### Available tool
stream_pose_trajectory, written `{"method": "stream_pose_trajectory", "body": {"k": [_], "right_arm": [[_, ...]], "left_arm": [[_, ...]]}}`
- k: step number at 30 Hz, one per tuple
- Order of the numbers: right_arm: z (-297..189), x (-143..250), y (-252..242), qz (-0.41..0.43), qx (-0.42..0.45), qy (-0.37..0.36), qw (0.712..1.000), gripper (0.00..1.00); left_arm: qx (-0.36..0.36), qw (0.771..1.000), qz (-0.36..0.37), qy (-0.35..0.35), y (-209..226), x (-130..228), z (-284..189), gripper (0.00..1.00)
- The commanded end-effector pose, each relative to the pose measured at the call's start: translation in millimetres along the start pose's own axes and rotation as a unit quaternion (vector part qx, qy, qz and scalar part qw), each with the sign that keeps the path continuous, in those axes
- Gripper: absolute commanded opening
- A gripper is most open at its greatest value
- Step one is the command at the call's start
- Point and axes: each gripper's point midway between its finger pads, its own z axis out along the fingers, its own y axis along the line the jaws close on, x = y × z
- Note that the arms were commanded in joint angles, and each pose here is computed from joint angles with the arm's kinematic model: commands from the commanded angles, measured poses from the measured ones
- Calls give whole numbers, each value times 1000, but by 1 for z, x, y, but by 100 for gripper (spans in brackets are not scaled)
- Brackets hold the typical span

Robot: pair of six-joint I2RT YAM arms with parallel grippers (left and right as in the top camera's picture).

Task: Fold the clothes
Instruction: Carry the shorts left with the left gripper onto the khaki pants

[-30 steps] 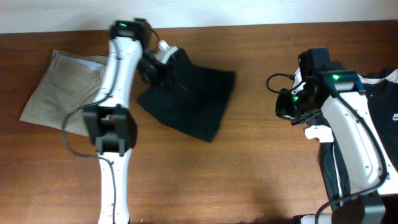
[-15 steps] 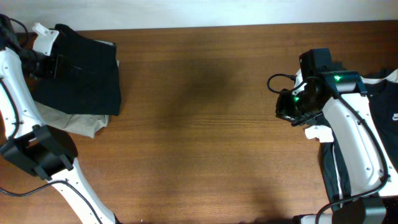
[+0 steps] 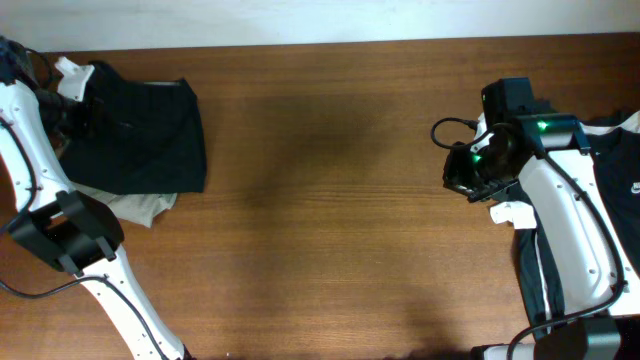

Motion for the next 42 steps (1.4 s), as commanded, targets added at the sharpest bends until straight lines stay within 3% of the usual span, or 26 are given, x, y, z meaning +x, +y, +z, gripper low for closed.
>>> {"method": "stream_pose_trajectory", "body": {"k": [1, 8, 12, 16, 21, 27, 34, 35, 36, 37, 42], "right_arm": [[-4, -2, 2, 4, -6, -6, 1000, 22], [-4, -2, 2, 4, -6, -6, 1000, 22], [-4, -2, 3, 4, -9, -5, 1000, 22], [-4, 1, 4, 5, -11, 1, 1000, 22], [-4, 1, 4, 5, -11, 1, 1000, 22], [-4, 0, 4, 4, -12, -2, 1000, 23], [-4, 0, 4, 4, -12, -2, 1000, 24], [-4, 0, 4, 4, -12, -2, 1000, 24], [-4, 0, 4, 4, -12, -2, 1000, 24], [-4, 0, 4, 4, -12, -2, 1000, 24], [-4, 0, 4, 4, -12, -1, 1000, 24]], "left_arm": [[2, 998, 20, -68, -43, -29, -48, 0], [-60, 992, 56, -100, -133, -46, -102, 0], [-52, 995, 79, -44, -153, -8, -100, 0], [-71, 991, 115, -11, -106, -2, -59, 0], [-91, 993, 75, 27, -31, 22, -8, 0], [-114, 993, 12, 16, 28, 37, -10, 5], [-144, 989, 13, -28, 47, 20, -17, 2], [-148, 988, 15, -34, 49, 17, -18, 14], [-153, 987, 17, -42, 52, 13, -19, 51], [-157, 986, 19, -47, 53, 10, -20, 96], [-237, 966, -76, -77, 69, 1, -79, 99]]}}
